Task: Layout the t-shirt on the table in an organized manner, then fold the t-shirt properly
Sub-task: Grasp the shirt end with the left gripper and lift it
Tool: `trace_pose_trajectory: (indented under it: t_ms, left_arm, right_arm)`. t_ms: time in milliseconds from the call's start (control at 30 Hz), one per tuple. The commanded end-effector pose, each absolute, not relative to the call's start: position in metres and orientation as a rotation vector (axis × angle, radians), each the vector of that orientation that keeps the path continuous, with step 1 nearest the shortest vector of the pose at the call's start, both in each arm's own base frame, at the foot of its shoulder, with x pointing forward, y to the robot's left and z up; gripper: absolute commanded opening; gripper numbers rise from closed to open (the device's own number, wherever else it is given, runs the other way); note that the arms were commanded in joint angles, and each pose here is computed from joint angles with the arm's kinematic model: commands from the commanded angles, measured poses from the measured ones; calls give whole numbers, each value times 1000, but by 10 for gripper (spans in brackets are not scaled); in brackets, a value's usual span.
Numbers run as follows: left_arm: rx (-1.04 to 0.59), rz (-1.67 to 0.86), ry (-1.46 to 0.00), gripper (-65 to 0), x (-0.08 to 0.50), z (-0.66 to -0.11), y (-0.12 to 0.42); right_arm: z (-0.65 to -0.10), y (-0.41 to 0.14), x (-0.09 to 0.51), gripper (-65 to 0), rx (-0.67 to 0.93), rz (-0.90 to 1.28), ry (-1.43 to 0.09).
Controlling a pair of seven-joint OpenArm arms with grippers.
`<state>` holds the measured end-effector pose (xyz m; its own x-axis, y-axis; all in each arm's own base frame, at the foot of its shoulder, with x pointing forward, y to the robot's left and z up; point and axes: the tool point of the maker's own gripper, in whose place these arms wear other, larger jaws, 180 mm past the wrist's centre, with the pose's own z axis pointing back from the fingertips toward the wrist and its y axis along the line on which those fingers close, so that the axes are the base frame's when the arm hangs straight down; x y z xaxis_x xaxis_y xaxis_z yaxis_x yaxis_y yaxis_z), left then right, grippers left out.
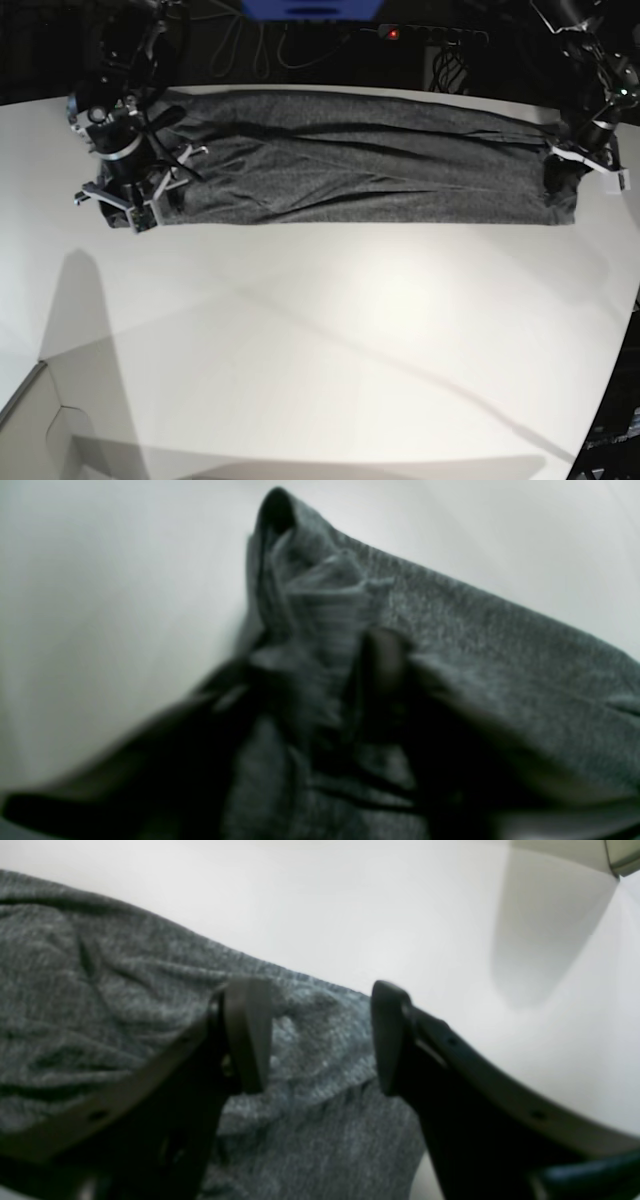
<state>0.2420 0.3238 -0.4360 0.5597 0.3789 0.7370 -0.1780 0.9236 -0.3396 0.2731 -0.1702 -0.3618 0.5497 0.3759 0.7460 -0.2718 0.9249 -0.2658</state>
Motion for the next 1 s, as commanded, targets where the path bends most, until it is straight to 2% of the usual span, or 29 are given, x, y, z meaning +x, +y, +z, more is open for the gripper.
trace_pose_trajectory:
  t_ms: [0,33,133,300,600,967]
  left_arm:
    - [-220,297,-779,-581,222,-460,316]
    - [-221,296,-776,-650,222,-460,316]
    - [-209,287,-780,-630,224,-456,321]
    - [-188,268,-828,-648,238,-440,329]
    - [-98,150,-980,-649,276,-375,344]
    - [22,35,-1044,-649,288,-306,338]
  right_arm:
    - [-349,-169,281,-328,-126,383,-965]
    - [-349,-169,281,-328,-126,383,-965]
    - [-349,-169,281,-329,-125,382,-965]
    - [-351,-169,279,-329,-125,381,-961]
    - [-368,-156,257,-330,-80,359,-908]
    - [-380,-155,239,-330,-67,361,-862]
